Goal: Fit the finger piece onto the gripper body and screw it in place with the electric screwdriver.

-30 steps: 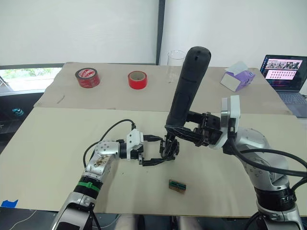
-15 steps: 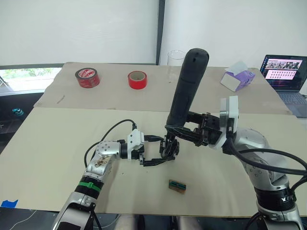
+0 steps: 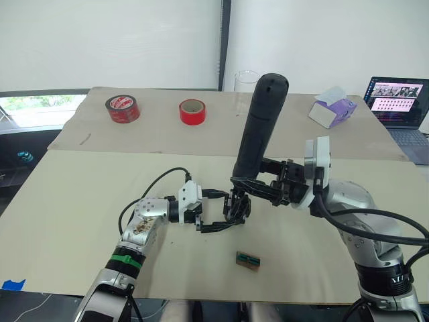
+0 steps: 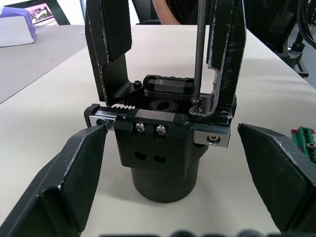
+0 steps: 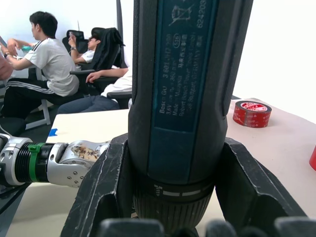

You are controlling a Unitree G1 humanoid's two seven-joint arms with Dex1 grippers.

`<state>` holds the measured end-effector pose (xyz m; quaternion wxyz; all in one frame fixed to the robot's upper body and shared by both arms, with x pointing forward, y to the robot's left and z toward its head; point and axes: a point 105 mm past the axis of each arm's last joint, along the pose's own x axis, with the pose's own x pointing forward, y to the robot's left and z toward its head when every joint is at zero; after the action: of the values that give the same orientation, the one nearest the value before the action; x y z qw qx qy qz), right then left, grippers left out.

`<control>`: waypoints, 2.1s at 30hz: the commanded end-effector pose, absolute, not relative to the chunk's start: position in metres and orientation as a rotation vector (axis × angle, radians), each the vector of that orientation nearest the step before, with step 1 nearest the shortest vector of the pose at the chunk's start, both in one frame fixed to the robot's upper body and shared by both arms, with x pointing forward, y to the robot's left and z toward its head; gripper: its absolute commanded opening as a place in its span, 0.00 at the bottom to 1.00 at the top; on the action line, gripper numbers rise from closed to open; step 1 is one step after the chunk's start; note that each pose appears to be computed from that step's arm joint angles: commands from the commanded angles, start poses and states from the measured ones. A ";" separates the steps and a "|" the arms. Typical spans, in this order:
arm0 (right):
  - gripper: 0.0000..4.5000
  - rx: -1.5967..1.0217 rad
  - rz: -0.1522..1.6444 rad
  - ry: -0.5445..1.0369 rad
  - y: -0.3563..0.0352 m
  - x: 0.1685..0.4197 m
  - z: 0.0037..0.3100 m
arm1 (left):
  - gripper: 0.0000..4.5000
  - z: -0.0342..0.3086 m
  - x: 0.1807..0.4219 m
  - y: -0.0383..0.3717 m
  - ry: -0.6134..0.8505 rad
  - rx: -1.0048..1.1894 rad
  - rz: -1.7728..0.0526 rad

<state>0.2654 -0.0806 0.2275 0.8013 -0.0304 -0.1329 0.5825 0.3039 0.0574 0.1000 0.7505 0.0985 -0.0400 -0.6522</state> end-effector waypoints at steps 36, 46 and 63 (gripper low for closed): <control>0.42 -0.117 1.256 -0.335 -0.080 0.260 0.234 | 1.00 0.078 0.318 0.031 -0.009 0.267 -1.442; 0.42 -0.120 1.252 -0.330 -0.080 0.260 0.233 | 1.00 0.077 0.319 0.026 -0.014 0.251 -1.442; 0.42 -0.130 1.243 -0.275 -0.079 0.263 0.224 | 0.56 0.066 0.318 0.023 0.016 0.279 -1.457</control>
<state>0.2636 -0.0796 0.2266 0.8012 -0.0496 -0.1365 0.5806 0.3186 0.0265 0.0685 0.7435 0.1225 -0.0009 -0.6574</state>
